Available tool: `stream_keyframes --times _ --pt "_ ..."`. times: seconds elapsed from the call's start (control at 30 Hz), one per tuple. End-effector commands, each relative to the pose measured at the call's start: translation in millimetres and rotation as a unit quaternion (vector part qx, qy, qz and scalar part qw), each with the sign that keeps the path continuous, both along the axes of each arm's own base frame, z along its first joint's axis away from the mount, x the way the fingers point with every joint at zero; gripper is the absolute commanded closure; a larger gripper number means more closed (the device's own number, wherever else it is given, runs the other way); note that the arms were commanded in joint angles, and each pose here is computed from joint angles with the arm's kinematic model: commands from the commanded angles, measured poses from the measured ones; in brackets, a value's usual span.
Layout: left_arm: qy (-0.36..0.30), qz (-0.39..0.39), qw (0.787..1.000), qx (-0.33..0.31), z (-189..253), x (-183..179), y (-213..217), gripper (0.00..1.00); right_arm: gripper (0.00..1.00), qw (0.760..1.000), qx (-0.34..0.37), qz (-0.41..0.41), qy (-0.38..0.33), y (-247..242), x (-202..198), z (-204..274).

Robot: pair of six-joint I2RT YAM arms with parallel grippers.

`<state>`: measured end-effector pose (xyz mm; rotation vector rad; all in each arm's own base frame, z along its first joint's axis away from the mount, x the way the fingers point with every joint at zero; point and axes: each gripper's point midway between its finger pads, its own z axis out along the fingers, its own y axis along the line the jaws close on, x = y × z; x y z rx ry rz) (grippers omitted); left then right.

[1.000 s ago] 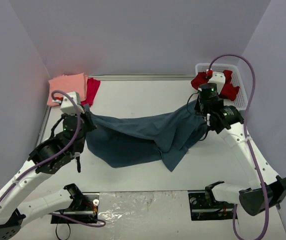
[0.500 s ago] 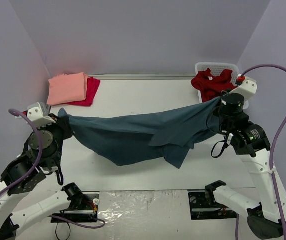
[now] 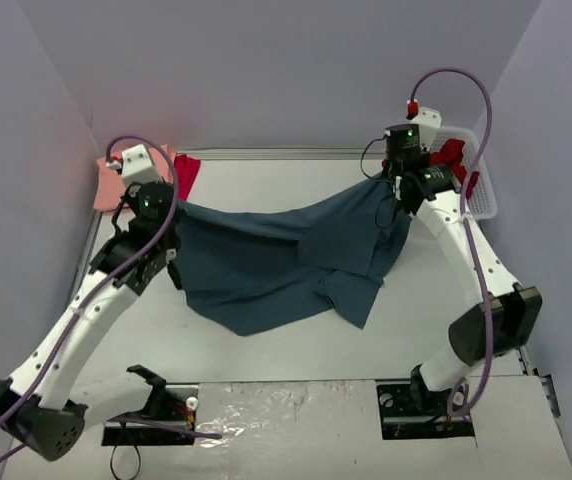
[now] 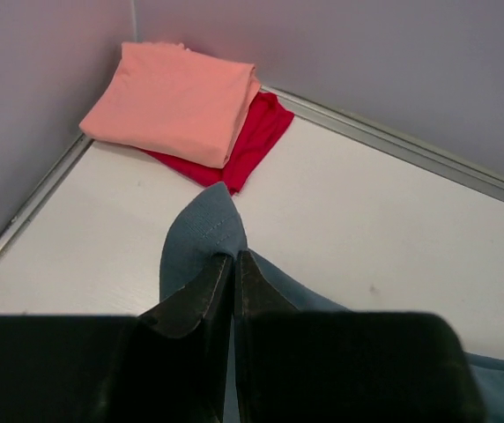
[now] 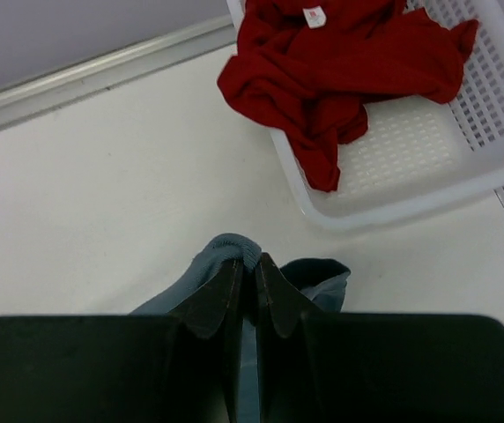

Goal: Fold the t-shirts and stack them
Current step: Flatten out the tshirt

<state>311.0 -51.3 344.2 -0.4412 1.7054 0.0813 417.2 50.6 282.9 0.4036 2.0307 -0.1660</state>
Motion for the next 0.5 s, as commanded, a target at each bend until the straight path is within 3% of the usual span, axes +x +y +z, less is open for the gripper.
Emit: stream_keyframes --times 0.0,0.03,0.1,0.17,0.2,0.23,0.37,0.47 --pt "-0.009 -0.032 0.998 -0.051 10 58 -11 0.98 1.0 0.996 0.03 0.017 -0.078 -1 48 56" --pt "-0.023 -0.025 0.998 -0.058 28 73 -4 0.98 1.0 0.998 0.027 0.023 -0.06 1 67 40" --pt "0.015 -0.044 0.998 -0.048 12 109 -15 0.98 1.0 0.994 0.045 0.045 -0.09 1 90 69" --pt "-0.013 -0.054 0.997 -0.05 55 131 -15 0.98 1.0 0.994 0.048 0.051 -0.078 -1 114 63" --pt "0.014 -0.066 0.997 -0.044 43 147 -23 0.98 1.0 0.989 0.059 0.068 -0.119 4 121 103" --pt "-0.024 -0.071 0.996 -0.047 83 149 -23 0.98 1.0 0.989 0.06 0.073 -0.115 6 127 103" --pt "-0.09 -0.096 0.99 -0.055 149 131 -26 0.98 1.0 0.973 0.078 0.104 -0.192 13 103 179" --pt "-0.094 -0.102 0.989 -0.05 163 103 -20 0.98 1.0 0.966 0.08 0.115 -0.216 10 65 208"
